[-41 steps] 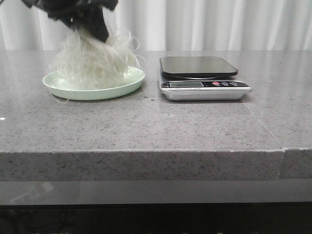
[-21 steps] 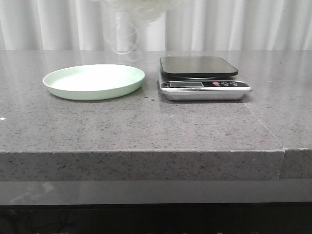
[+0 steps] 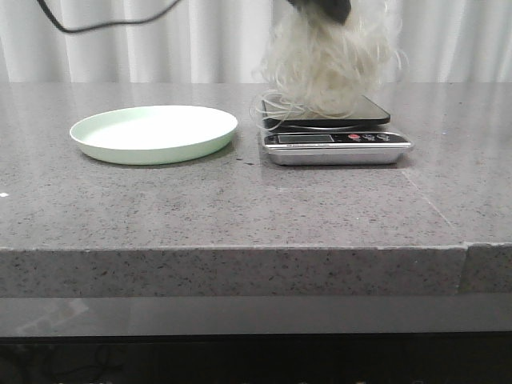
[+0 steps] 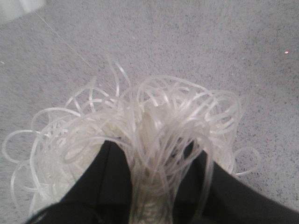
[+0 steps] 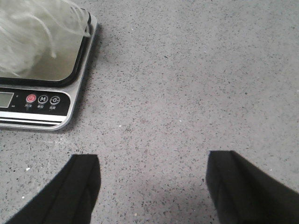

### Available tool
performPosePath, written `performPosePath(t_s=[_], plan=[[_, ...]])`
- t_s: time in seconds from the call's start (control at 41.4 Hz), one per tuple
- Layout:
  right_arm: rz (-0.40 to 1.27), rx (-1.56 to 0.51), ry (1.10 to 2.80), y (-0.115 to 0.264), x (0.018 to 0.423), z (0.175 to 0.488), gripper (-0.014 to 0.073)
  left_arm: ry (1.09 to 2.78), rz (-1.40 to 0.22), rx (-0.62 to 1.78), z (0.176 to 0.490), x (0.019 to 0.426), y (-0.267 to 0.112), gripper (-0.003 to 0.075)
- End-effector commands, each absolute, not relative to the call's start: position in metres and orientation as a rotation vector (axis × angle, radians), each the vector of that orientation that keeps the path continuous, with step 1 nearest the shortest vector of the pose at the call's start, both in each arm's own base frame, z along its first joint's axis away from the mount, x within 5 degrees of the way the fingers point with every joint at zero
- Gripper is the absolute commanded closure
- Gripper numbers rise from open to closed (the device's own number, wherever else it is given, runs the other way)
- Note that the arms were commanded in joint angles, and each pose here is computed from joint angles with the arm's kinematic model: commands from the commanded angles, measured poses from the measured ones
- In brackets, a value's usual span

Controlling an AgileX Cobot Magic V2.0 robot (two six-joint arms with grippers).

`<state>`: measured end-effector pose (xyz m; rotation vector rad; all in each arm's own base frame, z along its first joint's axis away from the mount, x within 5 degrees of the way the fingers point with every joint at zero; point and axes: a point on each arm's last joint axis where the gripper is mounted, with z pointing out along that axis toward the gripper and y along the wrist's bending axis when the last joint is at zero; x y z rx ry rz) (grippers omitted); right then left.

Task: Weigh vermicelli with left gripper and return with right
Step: 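Lower the vermicelli onto the scale, open the left gripper, withdraw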

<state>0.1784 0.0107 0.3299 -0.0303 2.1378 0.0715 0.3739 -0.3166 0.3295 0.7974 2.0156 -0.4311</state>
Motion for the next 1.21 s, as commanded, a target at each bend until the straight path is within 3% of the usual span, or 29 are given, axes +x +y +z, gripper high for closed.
performPosePath(t_s=[0.0, 0.314, 0.532, 0.87, 1.184], plan=[[0.064, -0.029, 2.043, 0.010, 0.181, 0.346, 0.0018, 1.824, -0.507, 0.711, 0.376, 0.367, -0.317, 0.0559], [0.064, -0.029, 2.043, 0.010, 0.181, 0.346, 0.0018, 1.844, -0.499, 0.722, 0.371, 0.369, -0.318, 0.0275], [0.064, -0.029, 2.043, 0.010, 0.181, 0.346, 0.0018, 1.852, -0.496, 0.741, 0.404, 0.351, -0.304, 0.0283], [0.064, -0.028, 2.037, 0.009, 0.182, 0.346, 0.0018, 1.761, -0.470, 0.734, 0.489, 0.290, -0.250, 0.0283], [0.064, -0.029, 2.042, 0.010, 0.181, 0.346, 0.0018, 1.710, -0.483, 0.709, 0.507, 0.228, -0.197, 0.0283]])
